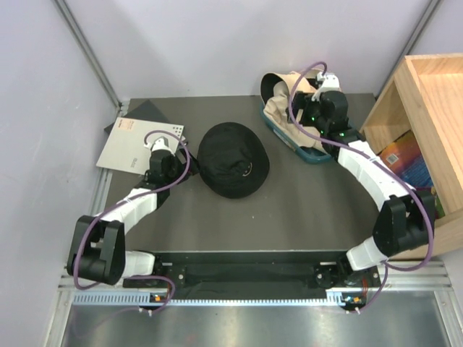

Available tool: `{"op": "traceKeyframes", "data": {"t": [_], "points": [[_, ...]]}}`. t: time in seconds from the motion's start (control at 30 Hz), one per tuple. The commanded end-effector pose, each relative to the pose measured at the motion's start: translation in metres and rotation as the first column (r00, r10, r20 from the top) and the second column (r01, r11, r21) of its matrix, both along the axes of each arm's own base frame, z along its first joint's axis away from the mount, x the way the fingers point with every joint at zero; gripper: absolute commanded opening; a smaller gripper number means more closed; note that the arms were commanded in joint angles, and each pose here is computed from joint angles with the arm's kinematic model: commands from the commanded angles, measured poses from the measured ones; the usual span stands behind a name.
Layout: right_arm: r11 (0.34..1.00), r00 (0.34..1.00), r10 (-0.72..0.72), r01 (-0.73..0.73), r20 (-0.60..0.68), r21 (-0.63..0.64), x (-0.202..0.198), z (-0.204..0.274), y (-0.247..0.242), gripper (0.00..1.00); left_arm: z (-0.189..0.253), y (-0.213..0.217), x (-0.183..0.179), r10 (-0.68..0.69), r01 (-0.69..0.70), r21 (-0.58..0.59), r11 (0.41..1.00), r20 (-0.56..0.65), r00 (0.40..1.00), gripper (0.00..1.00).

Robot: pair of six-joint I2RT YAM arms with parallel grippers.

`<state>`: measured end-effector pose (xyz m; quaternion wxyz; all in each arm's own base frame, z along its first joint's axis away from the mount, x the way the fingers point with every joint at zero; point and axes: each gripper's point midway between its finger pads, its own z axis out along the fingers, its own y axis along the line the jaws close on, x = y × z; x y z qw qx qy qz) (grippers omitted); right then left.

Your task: Stack the hats

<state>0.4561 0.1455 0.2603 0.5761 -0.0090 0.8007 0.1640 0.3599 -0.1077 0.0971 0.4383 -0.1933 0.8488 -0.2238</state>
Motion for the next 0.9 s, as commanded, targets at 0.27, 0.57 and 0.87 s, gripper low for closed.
{"op": "traceKeyframes", "data": {"t": [0.27, 0.57, 0.87], "points": [[0.952, 0.964, -0.239, 0.256, 0.117, -0.169, 0.116, 0.005, -0.026, 0.82, 0.086, 0.039, 0.007, 0.100, -0.113, 0.117, 0.987, 0.111, 0.989, 0.99], [0.905, 0.926, -0.321, 0.362, 0.199, -0.224, 0.183, -0.008, -0.030, 0.83, 0.110, 0.051, 0.009, 0.110, -0.134, 0.170, 0.976, 0.146, 0.983, 0.99], [0.836, 0.888, -0.397, 0.455, 0.234, -0.307, 0.202, -0.014, -0.047, 0.35, 0.103, 0.055, 0.011, 0.120, -0.142, 0.180, 0.973, 0.127, 0.985, 0.99]]}}
